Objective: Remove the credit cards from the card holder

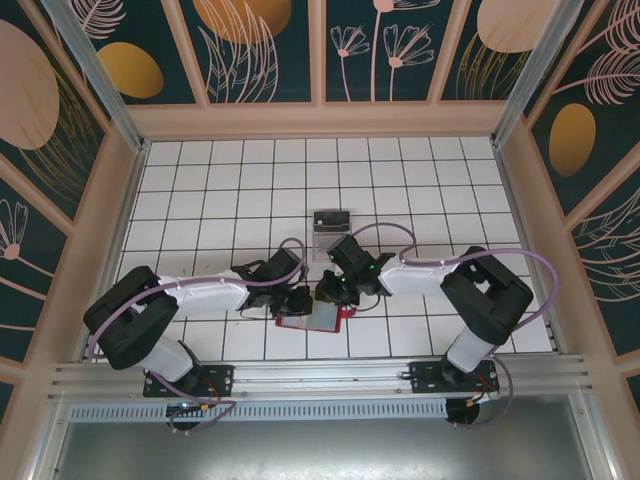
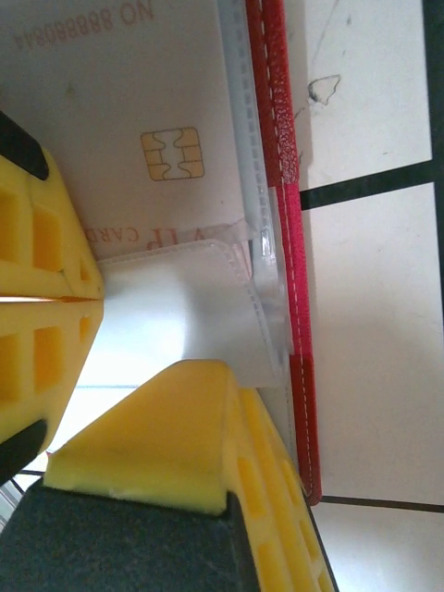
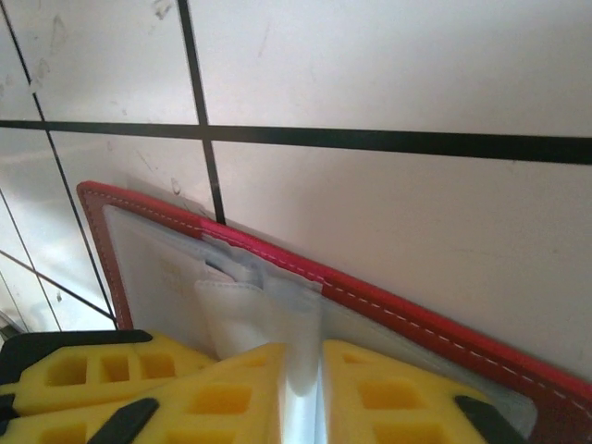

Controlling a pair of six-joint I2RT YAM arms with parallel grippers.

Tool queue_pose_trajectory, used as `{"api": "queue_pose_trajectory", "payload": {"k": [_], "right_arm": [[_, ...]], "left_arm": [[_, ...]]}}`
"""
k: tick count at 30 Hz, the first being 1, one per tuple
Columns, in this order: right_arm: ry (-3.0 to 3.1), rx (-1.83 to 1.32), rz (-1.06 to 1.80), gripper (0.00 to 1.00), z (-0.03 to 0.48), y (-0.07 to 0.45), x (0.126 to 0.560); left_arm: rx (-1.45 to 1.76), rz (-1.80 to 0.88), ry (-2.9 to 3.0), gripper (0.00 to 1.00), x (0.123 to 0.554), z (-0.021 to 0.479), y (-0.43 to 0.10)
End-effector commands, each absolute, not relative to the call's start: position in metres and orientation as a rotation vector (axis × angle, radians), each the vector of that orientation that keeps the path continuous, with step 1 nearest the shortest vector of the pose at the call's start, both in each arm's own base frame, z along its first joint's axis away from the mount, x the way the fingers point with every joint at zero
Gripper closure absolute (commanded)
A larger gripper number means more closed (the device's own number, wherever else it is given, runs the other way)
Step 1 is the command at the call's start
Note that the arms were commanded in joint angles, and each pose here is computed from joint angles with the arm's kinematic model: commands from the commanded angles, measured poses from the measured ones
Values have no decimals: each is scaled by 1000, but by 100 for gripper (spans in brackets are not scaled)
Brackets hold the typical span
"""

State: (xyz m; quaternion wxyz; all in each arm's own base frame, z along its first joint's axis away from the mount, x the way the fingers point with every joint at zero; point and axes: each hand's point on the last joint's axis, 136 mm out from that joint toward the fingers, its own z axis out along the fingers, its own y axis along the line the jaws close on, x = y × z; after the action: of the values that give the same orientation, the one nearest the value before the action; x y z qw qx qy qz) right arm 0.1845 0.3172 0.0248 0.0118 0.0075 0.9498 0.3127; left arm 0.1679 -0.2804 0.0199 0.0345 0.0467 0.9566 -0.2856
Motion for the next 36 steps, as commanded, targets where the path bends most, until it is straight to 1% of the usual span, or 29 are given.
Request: {"api": "queue_pose_trajectory", "payload": {"k": [1, 6, 15, 17, 20, 26, 31, 36], "right_arm": [[2956, -5, 960, 85, 27, 321, 186], [2958, -5, 953, 88, 26, 319, 185], [2955, -12, 956, 88, 27, 319, 185], [2955, -7, 958, 88, 27, 319, 184], [2954, -4, 961, 83, 27, 319, 184], [2942, 4, 969, 81, 32, 319, 185], [2904, 21, 968, 74, 46, 315, 190], [2845, 61, 958, 72, 64, 303, 200]], "left_arm": [[126, -846, 2940, 87, 167, 22, -275], [88, -705, 2910, 84, 179, 28, -261], [70, -525, 2932, 82, 182, 21, -242], [84, -529, 2945, 82, 181, 19, -243], [110, -572, 2959, 81, 177, 18, -249], [143, -606, 2994, 81, 172, 13, -255], [163, -651, 2982, 80, 174, 20, -262], [174, -707, 2959, 80, 177, 31, -271]]}}
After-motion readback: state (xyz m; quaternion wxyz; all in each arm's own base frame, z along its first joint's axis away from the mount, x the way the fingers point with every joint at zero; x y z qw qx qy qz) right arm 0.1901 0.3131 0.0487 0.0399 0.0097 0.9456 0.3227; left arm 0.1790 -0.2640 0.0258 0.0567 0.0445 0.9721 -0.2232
